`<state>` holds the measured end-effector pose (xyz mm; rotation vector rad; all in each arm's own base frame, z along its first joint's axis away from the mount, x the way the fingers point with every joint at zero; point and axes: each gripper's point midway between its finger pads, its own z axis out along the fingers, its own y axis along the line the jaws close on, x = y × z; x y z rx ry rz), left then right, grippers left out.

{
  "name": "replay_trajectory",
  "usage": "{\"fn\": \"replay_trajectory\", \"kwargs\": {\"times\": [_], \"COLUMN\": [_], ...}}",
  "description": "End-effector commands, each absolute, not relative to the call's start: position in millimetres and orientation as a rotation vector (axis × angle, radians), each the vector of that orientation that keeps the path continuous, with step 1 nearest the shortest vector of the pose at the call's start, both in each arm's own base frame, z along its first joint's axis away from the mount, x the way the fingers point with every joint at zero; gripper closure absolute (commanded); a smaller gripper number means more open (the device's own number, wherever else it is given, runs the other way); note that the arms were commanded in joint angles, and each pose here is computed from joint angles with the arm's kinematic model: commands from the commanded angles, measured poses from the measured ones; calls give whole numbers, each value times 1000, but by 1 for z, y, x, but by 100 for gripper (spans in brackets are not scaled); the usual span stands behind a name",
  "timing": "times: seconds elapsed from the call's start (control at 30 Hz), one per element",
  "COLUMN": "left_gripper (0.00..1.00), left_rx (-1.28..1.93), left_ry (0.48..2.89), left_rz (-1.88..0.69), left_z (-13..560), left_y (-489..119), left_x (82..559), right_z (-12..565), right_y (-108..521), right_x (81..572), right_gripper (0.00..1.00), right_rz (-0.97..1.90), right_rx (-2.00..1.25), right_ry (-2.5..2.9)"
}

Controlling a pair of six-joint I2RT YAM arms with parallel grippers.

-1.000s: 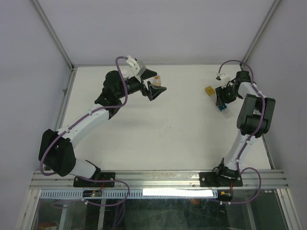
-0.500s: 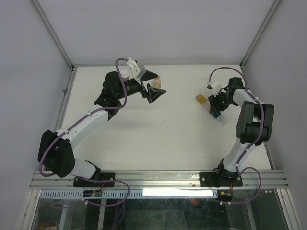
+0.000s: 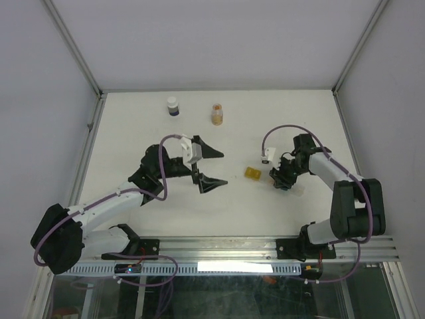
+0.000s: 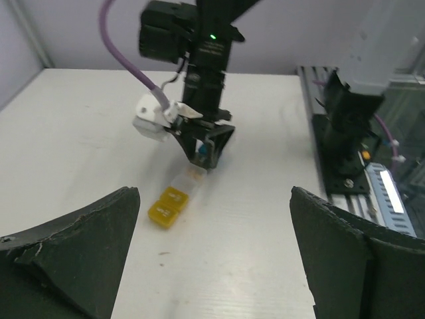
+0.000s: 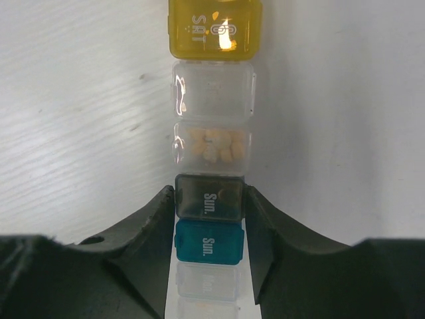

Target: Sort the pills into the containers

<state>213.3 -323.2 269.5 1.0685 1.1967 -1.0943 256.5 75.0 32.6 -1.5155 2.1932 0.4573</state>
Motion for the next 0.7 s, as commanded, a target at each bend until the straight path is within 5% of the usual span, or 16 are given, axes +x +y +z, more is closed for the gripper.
{"fn": "replay_trajectory", "kwargs": {"times": [0.0,0.27,0.67], "left_gripper": [1,1,2], "left_rx": [1194,1312,1269], "left_ry": [974,879,969], "left_rz": [-1044,-1041,-926], "left_z": [263,214,143], "left_y": [-327,-351,-381], "left_x": [168,139,166], "right_z": [28,34,71], "right_y": [78,88,122], "right_x": [205,172,187], "right_gripper": [61,59,20], "right_rz": [532,555,625], "right_rx": [-1745,-1938,-1875], "right_ry": [2081,1926,1781]}}
